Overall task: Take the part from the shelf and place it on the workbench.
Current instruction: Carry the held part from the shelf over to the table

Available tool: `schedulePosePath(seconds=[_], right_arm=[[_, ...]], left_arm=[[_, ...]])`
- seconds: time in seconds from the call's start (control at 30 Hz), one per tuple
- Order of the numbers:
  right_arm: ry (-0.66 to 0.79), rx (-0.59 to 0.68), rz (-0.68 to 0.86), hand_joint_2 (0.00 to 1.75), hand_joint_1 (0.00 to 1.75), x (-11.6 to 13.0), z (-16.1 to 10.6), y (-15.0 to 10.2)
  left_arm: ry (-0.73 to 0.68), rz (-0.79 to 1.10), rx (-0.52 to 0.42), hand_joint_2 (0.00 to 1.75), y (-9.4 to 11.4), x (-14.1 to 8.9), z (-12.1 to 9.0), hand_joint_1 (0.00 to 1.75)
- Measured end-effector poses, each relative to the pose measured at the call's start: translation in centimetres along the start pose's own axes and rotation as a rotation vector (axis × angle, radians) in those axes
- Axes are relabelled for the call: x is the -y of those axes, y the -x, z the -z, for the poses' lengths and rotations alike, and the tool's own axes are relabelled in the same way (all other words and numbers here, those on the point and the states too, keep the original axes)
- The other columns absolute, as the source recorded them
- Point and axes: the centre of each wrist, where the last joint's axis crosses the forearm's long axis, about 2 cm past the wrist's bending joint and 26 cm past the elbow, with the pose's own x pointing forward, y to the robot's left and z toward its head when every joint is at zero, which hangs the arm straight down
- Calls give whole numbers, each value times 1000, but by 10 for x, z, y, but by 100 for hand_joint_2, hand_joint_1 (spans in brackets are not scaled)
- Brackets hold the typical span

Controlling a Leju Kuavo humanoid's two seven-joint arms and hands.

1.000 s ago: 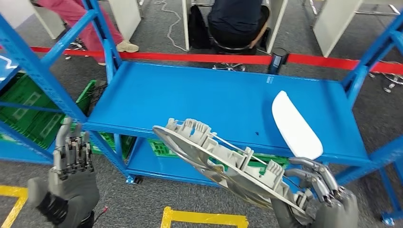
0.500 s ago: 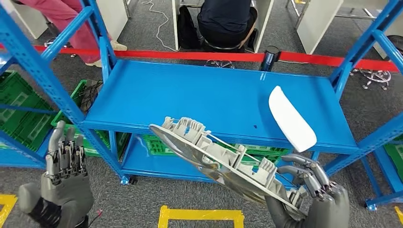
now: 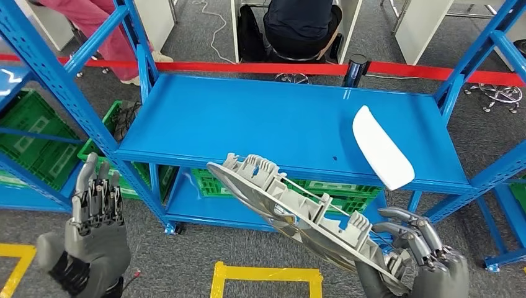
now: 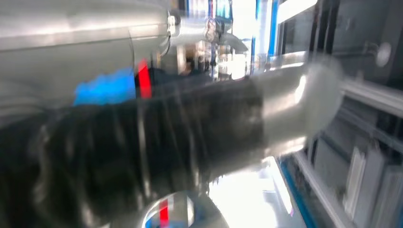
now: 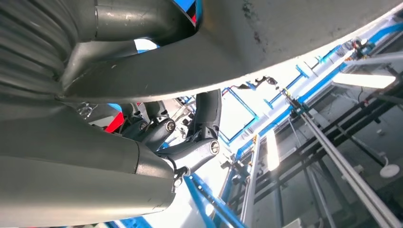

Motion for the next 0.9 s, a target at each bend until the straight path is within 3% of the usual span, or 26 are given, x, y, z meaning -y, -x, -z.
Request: schedulePosePath(seconds=[0.9], right_arm=[[-10, -40, 21, 175, 175, 2, 3, 6]], left_arm=[[22, -1, -13, 0, -1, 0, 6, 0]])
